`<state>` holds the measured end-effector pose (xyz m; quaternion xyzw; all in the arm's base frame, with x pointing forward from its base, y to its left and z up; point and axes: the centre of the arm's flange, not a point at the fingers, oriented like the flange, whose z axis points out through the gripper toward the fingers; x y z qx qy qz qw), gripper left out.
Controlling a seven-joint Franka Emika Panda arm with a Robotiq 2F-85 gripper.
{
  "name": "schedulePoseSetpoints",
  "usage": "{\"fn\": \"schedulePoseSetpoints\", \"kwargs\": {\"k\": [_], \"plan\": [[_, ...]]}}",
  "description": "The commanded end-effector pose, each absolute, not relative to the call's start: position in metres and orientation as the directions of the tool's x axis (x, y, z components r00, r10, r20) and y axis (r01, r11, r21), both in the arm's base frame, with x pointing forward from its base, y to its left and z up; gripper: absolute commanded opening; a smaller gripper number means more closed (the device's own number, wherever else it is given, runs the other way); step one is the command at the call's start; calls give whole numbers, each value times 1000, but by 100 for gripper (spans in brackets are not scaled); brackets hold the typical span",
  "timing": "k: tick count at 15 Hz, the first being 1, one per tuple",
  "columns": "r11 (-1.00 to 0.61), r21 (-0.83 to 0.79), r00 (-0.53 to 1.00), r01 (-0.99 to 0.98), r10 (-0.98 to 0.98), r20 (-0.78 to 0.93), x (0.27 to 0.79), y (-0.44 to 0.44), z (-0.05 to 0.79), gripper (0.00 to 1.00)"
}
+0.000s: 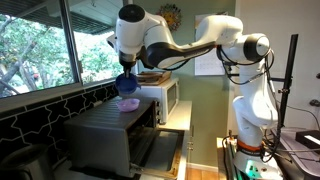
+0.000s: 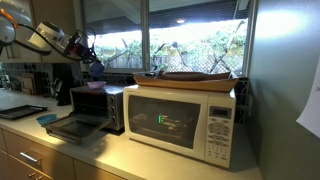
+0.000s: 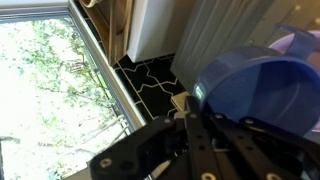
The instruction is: Pour the contents of the blue cup into the purple bowl and then put the purple bowl in the microwave on the left
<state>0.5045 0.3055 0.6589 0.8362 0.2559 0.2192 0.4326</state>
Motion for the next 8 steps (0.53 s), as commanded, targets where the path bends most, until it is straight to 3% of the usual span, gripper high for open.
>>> {"fn": "schedulePoseSetpoints", "kwargs": {"k": [1, 8], "plan": [[-466, 849, 757, 249, 640, 129, 494, 302, 656, 1], [-455, 857, 754, 240, 644, 131, 493, 303, 655, 1]]}}
